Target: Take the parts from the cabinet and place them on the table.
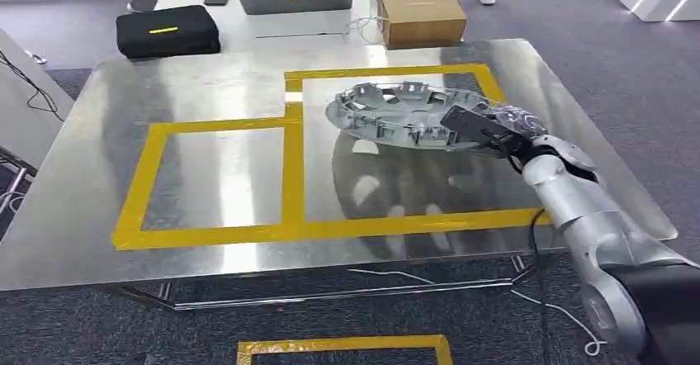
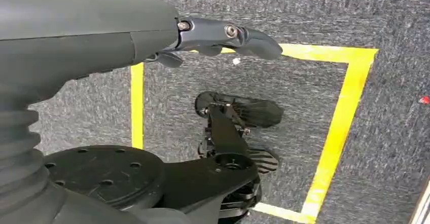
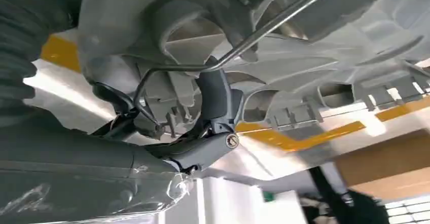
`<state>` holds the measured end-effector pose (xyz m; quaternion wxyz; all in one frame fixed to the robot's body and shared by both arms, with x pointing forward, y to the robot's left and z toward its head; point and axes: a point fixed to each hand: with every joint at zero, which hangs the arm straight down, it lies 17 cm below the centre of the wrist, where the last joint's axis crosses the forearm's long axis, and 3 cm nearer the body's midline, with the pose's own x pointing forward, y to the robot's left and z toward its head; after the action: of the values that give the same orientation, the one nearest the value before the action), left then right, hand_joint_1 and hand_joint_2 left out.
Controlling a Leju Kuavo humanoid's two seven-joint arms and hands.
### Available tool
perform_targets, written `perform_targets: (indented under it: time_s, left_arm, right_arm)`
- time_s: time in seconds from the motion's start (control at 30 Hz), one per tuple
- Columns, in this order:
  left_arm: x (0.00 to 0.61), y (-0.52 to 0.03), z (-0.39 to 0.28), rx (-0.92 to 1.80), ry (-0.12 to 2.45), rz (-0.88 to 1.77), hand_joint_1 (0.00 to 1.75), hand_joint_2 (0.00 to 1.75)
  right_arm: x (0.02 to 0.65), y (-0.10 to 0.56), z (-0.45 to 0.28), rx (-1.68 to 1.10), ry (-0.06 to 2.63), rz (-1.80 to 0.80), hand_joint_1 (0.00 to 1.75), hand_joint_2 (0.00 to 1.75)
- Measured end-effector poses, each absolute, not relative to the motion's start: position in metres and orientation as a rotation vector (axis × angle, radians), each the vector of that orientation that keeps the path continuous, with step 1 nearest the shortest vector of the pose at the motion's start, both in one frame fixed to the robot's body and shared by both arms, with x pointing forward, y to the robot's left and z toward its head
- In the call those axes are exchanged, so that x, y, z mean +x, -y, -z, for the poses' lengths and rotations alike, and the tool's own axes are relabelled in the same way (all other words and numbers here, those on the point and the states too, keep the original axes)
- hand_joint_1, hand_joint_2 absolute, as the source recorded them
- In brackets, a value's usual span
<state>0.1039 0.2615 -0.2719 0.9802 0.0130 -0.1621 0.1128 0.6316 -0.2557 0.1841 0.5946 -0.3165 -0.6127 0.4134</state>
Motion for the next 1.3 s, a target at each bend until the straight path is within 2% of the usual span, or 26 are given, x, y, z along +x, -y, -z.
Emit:
perform_targets:
  time_s: [0.23, 0.5, 0.7, 1.3]
  left_arm:
    - [0.104, -0.262, 0.272, 0.027, 0.326, -0.225, 0.00, 1.75]
    - [0.104, -0.263, 0.272, 0.027, 0.326, -0.225, 0.00, 1.75]
    - [0.104, -0.264, 0.272, 0.032, 0.326, -0.237, 0.00, 1.75]
    - [0.103, -0.266, 0.272, 0.040, 0.327, -0.240, 0.00, 1.75]
  right_arm:
    - [0.628, 0.217, -0.186, -0.699, 1.465, -1.039, 1.75, 1.75]
    - [0.625, 0.202, -0.186, -0.692, 1.471, -1.068, 1.75, 1.75]
    - [0.633, 0.229, -0.196, -0.819, 1.423, -0.905, 1.75, 1.75]
    - [0.637, 0.265, -0.216, -1.019, 1.389, -0.759, 1.75, 1.75]
